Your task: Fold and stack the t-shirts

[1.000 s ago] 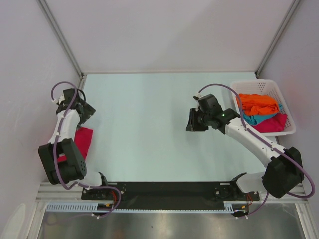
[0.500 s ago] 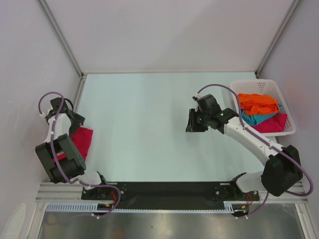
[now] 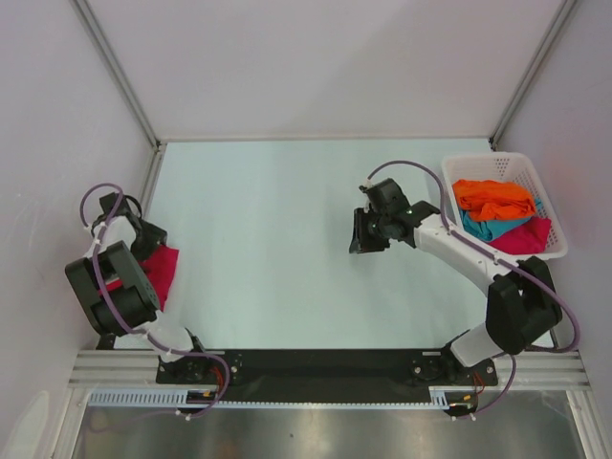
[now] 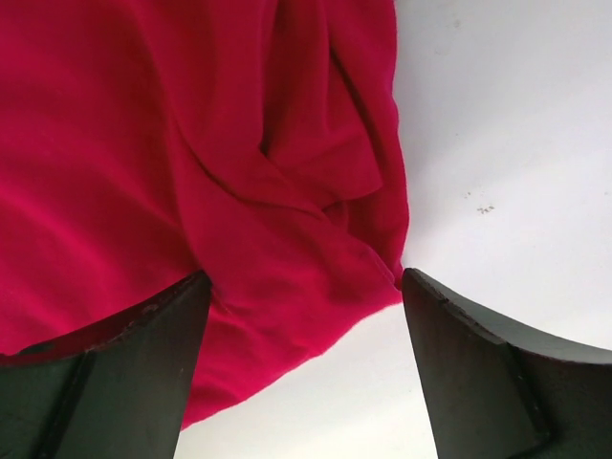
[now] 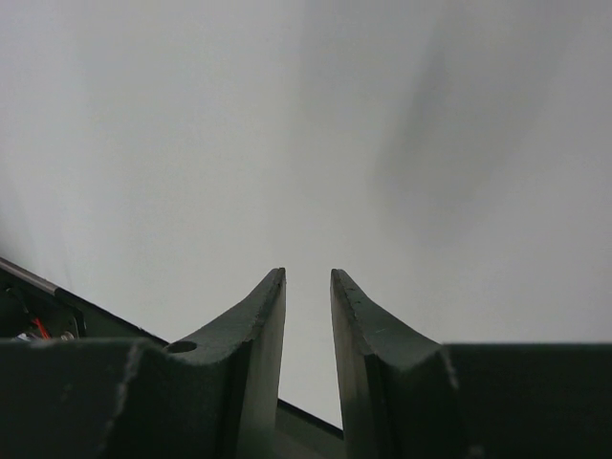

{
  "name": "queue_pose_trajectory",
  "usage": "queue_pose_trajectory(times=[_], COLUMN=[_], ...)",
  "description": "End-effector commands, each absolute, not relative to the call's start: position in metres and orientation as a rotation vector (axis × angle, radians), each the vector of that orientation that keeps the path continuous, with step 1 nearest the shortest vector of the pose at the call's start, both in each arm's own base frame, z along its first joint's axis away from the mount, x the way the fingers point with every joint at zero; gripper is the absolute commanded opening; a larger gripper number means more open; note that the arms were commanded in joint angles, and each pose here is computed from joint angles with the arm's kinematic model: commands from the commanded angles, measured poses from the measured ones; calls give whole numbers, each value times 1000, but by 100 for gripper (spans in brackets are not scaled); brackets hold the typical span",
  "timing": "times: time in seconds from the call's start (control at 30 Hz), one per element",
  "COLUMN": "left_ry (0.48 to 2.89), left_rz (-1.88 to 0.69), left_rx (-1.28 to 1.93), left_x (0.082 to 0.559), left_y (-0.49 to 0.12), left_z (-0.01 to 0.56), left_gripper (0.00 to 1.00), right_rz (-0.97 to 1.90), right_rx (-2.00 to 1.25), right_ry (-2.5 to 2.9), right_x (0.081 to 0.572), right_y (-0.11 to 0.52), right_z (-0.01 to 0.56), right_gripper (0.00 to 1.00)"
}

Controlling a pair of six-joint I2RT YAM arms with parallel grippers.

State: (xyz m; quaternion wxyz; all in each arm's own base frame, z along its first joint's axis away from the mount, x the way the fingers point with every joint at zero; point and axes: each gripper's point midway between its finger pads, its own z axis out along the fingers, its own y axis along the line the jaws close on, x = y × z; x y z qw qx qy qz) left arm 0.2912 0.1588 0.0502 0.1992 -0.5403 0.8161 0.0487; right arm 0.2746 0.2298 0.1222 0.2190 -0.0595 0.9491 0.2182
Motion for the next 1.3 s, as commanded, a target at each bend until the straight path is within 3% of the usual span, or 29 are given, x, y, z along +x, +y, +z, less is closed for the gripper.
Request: queue_pose_trajectory(times=[0.0, 0.33, 0.77, 1.1, 1.27], left_ry=[2233, 2212, 2134, 2058, 2041], left_rz=[74, 79, -14, -256, -419], left_rx=[-1526, -1538, -1336, -681, -267], left_x=[311, 332, 358, 404, 393], left_y=[163, 176, 173, 76, 9], left_z=[54, 55, 115, 238, 280], left_gripper=[86, 86, 86, 86, 87], right_rz=[672, 685, 700, 685, 694], right_rx=[-199, -233, -270, -295, -321], right_ry=[2563, 2567, 2541, 2513, 2508], right_x=[294, 308, 306, 285, 269], right_y=[255, 271, 287, 297, 310], right_z=[140, 135, 148, 165, 167], right_gripper=[31, 31, 31, 31, 31])
